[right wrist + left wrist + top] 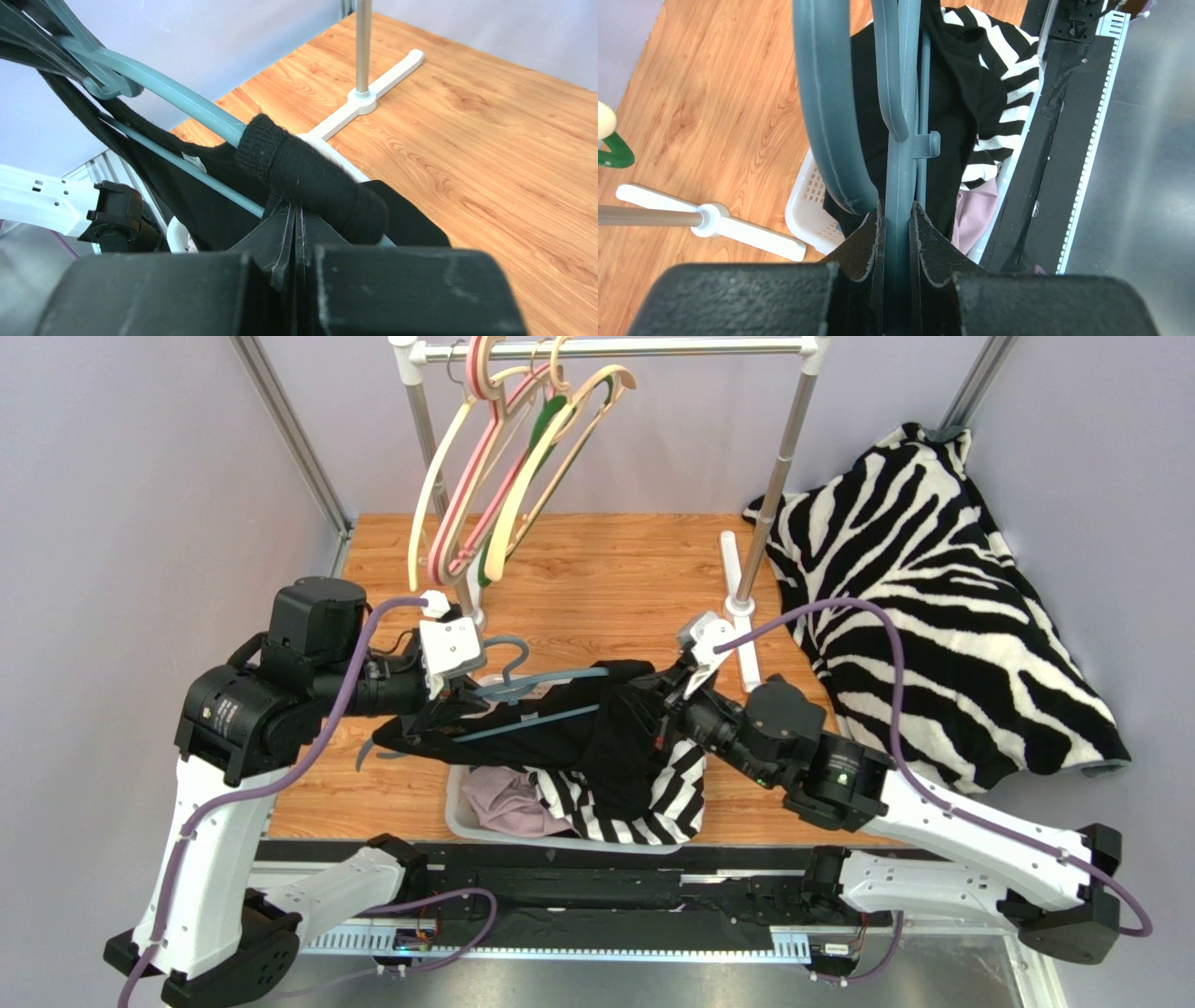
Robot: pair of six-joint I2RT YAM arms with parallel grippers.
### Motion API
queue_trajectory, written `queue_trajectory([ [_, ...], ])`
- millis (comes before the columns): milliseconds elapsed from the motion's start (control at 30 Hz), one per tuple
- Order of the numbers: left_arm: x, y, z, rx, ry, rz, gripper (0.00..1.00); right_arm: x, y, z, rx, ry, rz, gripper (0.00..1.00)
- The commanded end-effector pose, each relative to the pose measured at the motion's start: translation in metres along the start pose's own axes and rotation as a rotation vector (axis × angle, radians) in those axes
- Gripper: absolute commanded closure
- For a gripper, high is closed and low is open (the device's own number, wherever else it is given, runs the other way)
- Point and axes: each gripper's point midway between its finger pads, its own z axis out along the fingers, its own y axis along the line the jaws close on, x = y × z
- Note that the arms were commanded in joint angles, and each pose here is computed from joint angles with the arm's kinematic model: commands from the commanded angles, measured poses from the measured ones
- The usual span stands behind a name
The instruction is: Remove the tank top from the hanger
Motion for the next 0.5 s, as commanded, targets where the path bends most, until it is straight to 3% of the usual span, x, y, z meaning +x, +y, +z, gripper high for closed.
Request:
queue_trajectory([
  [0,-0.007,0.001,-0.001,-0.009,-0.03,0.012,1.0,-0.048,-0.015,-0.032,0.065,-0.132,0.025,1.0],
  [233,-0.007,0.002,0.0,-0.004,-0.03,0.005,1.0,-0.035,-0.055,-0.072,0.213,-0.189,0.056,1.0],
  [367,-0.009,0.003,0.001,0.0,-0.034,0.002,1.0,-0.032,-0.045,-0.073,0.152,-0.189,0.07,0.98],
  [433,-0.01,0.004,0.001,0.002,-0.035,-0.004,1.0,-0.018,-0.027,-0.059,0.073,-0.114,0.07,0.8],
  [467,-0.011,0.004,0.001,0.003,-0.04,-0.003,1.0,-0.018,-0.022,-0.057,0.054,-0.1,0.075,0.6],
])
